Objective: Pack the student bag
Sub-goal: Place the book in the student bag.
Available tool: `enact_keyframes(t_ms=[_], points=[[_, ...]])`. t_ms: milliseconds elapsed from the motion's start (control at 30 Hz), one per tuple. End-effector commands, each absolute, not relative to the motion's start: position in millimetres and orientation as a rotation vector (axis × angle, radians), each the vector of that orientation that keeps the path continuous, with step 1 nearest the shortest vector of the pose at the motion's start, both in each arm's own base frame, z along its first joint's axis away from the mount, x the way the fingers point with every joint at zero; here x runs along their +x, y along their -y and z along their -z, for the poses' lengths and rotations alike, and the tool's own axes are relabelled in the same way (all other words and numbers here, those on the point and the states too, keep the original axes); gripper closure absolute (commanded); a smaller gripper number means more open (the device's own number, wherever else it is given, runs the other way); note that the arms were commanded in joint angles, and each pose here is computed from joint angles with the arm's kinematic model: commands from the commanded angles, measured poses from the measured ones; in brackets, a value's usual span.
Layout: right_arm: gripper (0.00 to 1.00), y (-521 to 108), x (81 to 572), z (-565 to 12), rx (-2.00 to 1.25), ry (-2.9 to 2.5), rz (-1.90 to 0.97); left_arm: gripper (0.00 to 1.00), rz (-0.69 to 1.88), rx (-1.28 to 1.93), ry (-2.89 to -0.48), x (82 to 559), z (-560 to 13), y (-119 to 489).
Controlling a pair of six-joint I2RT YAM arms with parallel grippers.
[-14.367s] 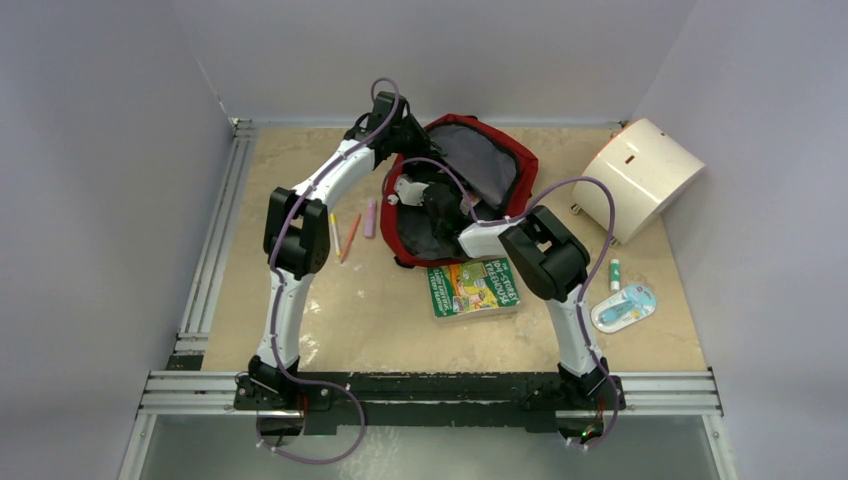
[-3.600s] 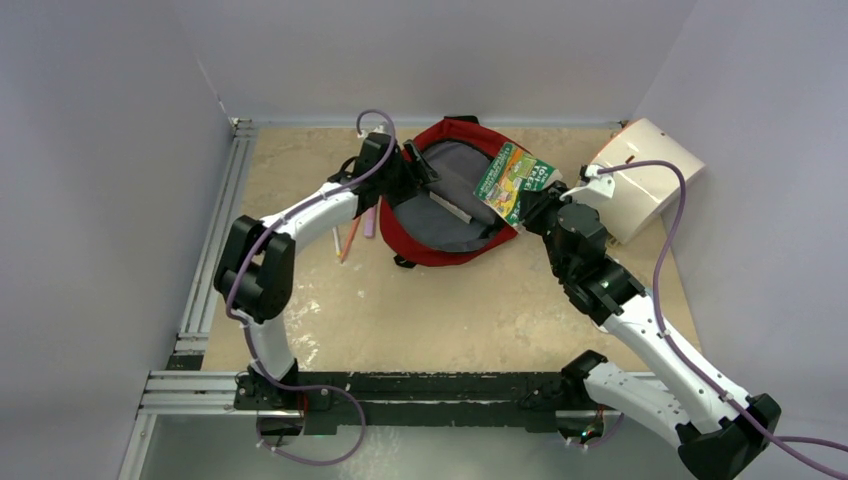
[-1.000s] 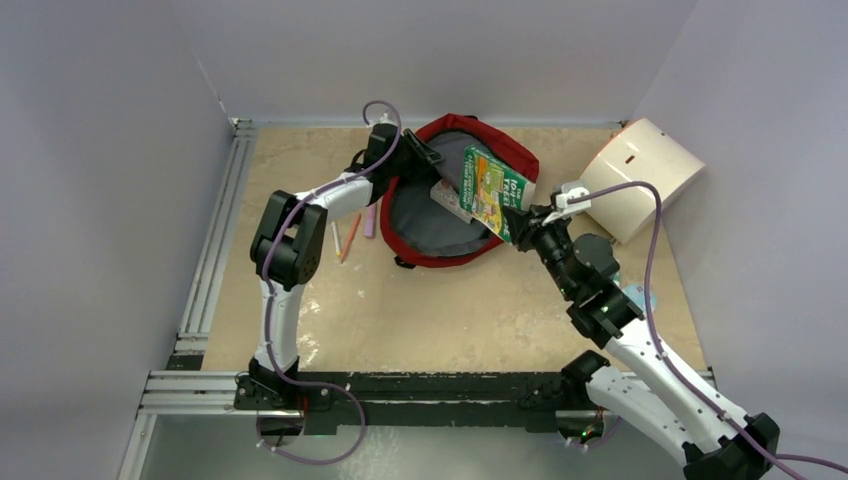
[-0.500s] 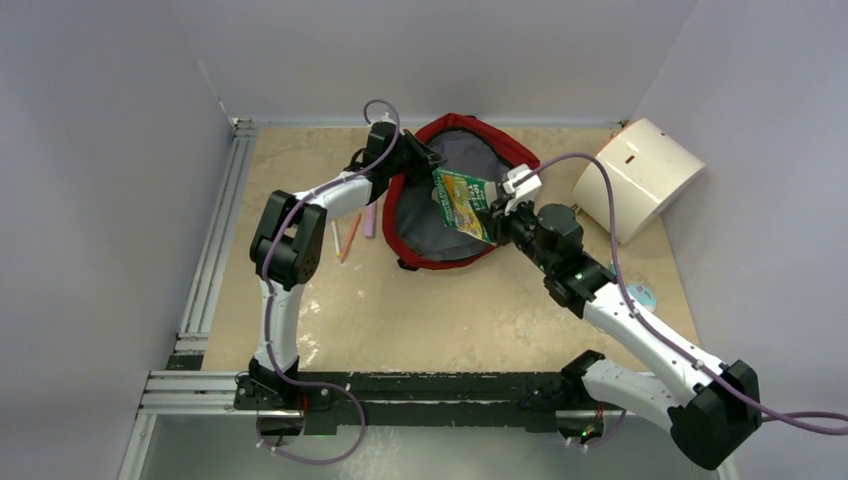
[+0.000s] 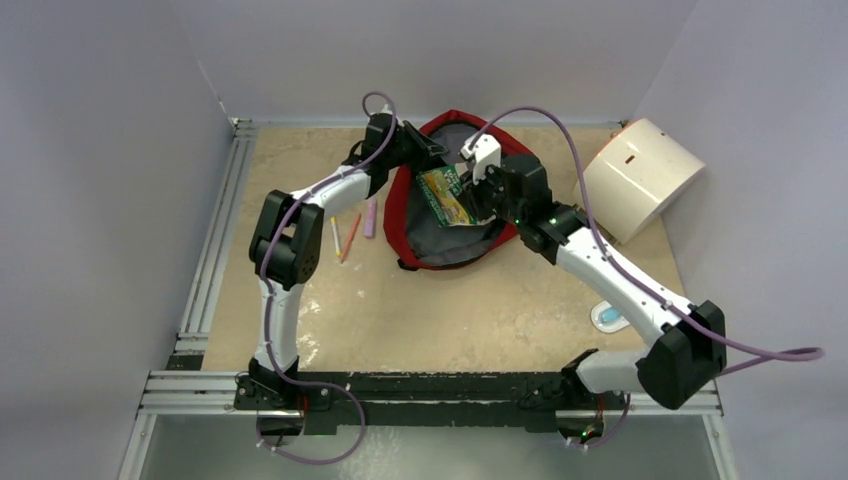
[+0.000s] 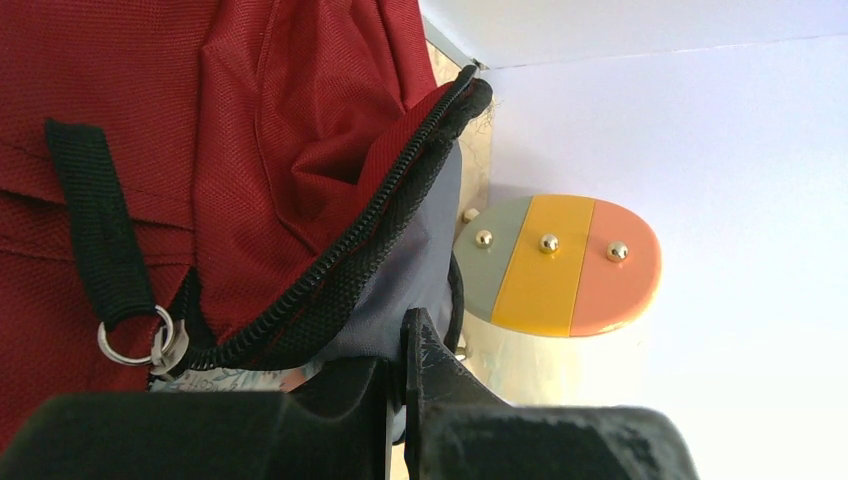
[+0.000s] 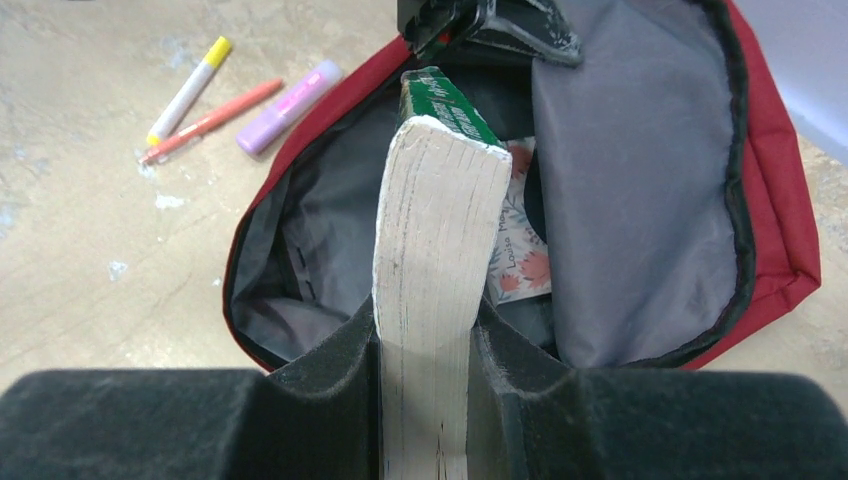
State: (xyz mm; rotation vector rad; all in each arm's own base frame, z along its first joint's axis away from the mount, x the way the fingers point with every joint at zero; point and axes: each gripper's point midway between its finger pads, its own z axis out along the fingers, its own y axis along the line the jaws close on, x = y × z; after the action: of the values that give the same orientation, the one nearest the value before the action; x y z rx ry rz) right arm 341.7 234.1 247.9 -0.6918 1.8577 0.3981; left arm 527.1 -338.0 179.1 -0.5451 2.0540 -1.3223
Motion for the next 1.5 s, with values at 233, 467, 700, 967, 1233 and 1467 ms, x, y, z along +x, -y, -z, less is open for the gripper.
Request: enact_keyframes(t_ms=[233, 467, 700, 967, 1233, 1467], points=[[1.00, -233, 386, -301, -0.638, -1.764, -0.245, 1.00, 1.493, -0.439, -1.898, 522, -270, 346], [1.00, -217, 416, -314, -0.596, -1.737, -0.050, 1.00, 1.501, -0.434, -1.895, 521, -273, 347], [1.00, -207, 435, -312, -0.588, -1.728, 0.086, 1.00, 1.509, -0.424, -1.889, 521, -277, 347], [1.00, -192, 433, -328, -0.540, -1.652, 0.361, 1.00, 1.518, -0.416, -1.898, 520, -275, 348], [1.00, -180, 422, -316, -0.550, -1.620, 0.671, 1.00, 1.509, -0.398, -1.903, 521, -267, 340], [1.00, -169, 419, -301, -0.581, -1.560, 0.876, 1.00, 1.527, -0.295, -1.933, 525, -249, 330]])
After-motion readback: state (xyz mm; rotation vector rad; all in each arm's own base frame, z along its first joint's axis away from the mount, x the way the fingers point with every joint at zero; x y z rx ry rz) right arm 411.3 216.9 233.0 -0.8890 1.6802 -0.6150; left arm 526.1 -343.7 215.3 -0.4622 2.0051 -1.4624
